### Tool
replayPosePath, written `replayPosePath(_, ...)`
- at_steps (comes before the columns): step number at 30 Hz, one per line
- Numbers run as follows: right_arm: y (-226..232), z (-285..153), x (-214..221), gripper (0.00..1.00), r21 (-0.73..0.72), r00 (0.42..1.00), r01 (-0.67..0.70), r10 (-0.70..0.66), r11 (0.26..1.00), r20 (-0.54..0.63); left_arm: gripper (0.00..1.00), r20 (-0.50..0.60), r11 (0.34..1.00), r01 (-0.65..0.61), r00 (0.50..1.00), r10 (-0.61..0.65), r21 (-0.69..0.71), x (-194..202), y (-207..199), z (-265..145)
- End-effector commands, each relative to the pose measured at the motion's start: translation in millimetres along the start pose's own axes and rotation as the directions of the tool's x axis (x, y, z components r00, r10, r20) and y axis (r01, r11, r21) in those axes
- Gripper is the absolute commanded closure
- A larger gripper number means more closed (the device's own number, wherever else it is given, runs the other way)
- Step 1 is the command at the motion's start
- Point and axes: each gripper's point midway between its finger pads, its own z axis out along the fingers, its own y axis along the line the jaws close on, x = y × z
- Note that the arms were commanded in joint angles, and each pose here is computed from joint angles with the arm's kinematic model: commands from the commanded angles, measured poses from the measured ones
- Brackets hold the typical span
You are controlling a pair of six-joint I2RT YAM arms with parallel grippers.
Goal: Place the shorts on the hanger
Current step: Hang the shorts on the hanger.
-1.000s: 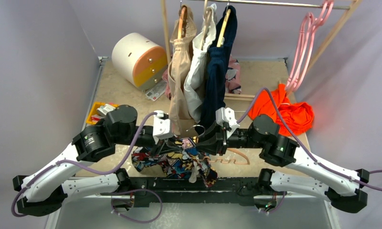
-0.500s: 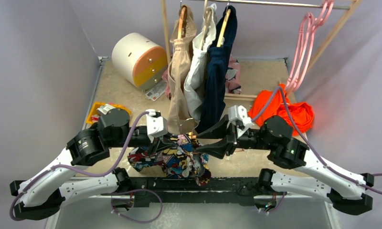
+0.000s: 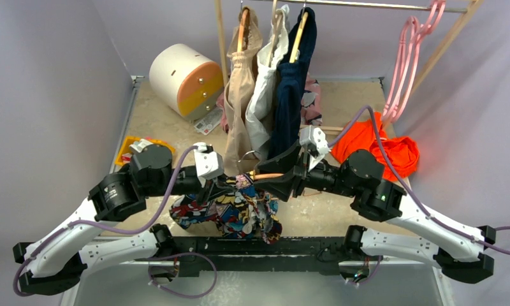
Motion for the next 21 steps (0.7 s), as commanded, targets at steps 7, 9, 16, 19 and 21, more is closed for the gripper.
replayPosePath(7,-15,-11,-40,0.43,0.126,0.991,0.006,-0.023,0.992,0.131,1.0,0.163,0.999,-0.039,0.986,0.039,-0.002,-39,-7,-17)
replayPosePath(9,-15,-15,-43,0.42,0.128,0.99,0.009,-0.027,0.992,0.141,1.0,0.166,0.999,-0.039,0.985,0.039,-0.002,-39,-7,-18)
replayPosePath(16,23,8,-27,0.45,-0.119,0.999,0.026,-0.022,0.993,0.035,1.0,0.185,0.999,-0.048,0.982,0.044,0.016,-43,-12,-22)
replayPosePath(19,27,19,-20,0.48,-0.158,1.0,0.024,-0.024,0.987,0.002,1.0,0.188,0.998,-0.054,0.981,0.048,0.027,-45,-13,-21)
replayPosePath(21,27,22,-21,0.5,-0.163,1.0,0.027,-0.026,0.986,0.005,1.0,0.19,0.998,-0.054,0.981,0.047,0.032,-46,-15,-22)
